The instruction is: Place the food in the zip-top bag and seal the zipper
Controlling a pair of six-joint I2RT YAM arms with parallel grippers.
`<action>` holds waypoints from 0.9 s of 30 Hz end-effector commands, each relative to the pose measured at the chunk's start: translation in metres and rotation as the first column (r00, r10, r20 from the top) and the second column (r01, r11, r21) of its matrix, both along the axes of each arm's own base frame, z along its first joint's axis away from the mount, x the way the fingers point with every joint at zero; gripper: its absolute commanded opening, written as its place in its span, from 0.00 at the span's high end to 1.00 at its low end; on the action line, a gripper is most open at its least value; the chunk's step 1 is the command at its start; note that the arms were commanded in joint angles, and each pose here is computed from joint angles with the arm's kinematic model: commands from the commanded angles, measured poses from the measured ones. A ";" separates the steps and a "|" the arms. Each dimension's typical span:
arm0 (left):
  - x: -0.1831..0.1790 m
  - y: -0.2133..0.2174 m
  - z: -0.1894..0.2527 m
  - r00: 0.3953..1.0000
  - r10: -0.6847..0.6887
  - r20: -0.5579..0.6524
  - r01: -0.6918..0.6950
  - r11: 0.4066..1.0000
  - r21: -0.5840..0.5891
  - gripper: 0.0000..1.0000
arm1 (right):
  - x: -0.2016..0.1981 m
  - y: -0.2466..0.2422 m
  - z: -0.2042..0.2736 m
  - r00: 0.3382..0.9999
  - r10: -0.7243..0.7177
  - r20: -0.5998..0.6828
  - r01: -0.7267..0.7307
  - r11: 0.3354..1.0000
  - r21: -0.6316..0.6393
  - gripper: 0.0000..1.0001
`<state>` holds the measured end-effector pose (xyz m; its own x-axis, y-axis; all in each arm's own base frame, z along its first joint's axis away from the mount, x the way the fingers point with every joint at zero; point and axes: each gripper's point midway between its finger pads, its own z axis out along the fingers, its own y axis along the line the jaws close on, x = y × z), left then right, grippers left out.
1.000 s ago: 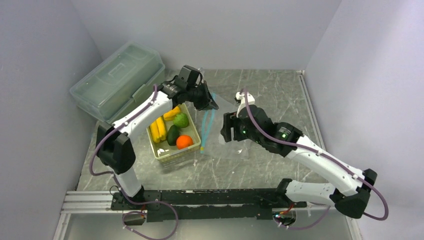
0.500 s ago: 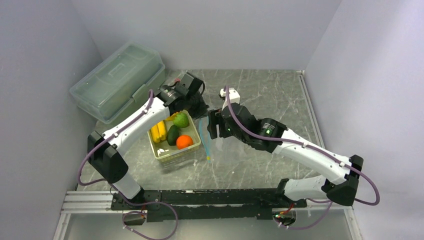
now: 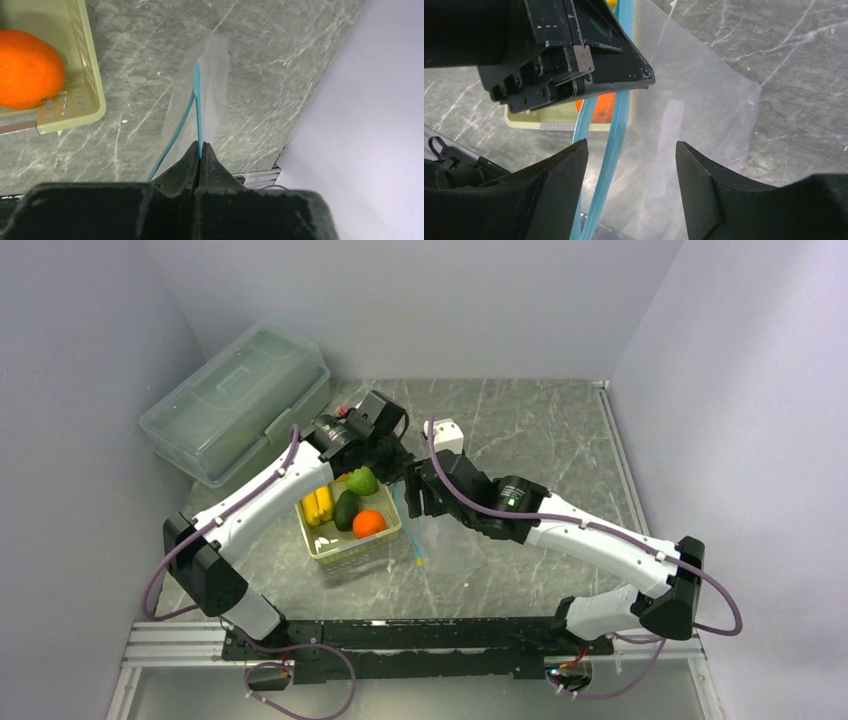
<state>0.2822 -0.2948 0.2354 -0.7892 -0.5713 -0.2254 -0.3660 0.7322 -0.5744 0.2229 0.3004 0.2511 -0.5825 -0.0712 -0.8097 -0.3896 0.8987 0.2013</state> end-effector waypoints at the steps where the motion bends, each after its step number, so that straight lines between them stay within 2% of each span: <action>1: -0.008 0.006 0.017 0.998 0.055 0.023 -0.054 0.998 -0.025 1.00 | 0.006 0.010 0.008 0.999 -0.031 0.035 0.030 0.999 0.031 0.33; 6: -0.013 0.008 0.019 0.998 0.067 0.019 -0.066 0.998 -0.017 1.00 | 0.008 0.006 0.000 0.997 -0.063 0.047 0.064 0.998 -0.022 0.40; 12: -0.019 0.012 0.016 0.996 0.090 0.008 -0.090 0.996 -0.005 1.00 | 0.009 -0.007 -0.005 0.991 -0.111 0.069 0.116 0.990 -0.075 0.53; 18: -0.021 0.014 0.022 0.995 0.099 0.016 -0.099 0.995 -0.023 1.00 | 0.008 -0.021 -0.009 0.987 -0.136 0.088 0.146 0.982 -0.116 0.84; 20: -0.021 0.012 0.025 0.996 0.091 0.025 -0.090 0.995 -0.039 1.00 | 0.008 -0.025 -0.009 0.986 -0.138 0.092 0.149 0.981 -0.122 0.99; 26: -0.022 0.007 0.033 0.997 0.036 0.071 -0.031 0.997 -0.066 1.00 | 0.002 -0.032 -0.010 0.990 -0.096 0.100 0.110 0.983 -0.144 1.00; 27: -0.022 0.007 0.035 0.996 0.023 0.086 -0.017 0.998 -0.068 0.98 | 0.001 -0.034 -0.010 0.991 -0.085 0.099 0.099 0.984 -0.149 1.00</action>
<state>0.2615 -0.2939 0.2481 -0.7616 -0.6137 -0.2081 -0.3942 0.6937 -0.6028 0.2250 0.2866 0.2335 -0.5473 -0.1195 -0.8284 -0.3153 0.9463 0.0718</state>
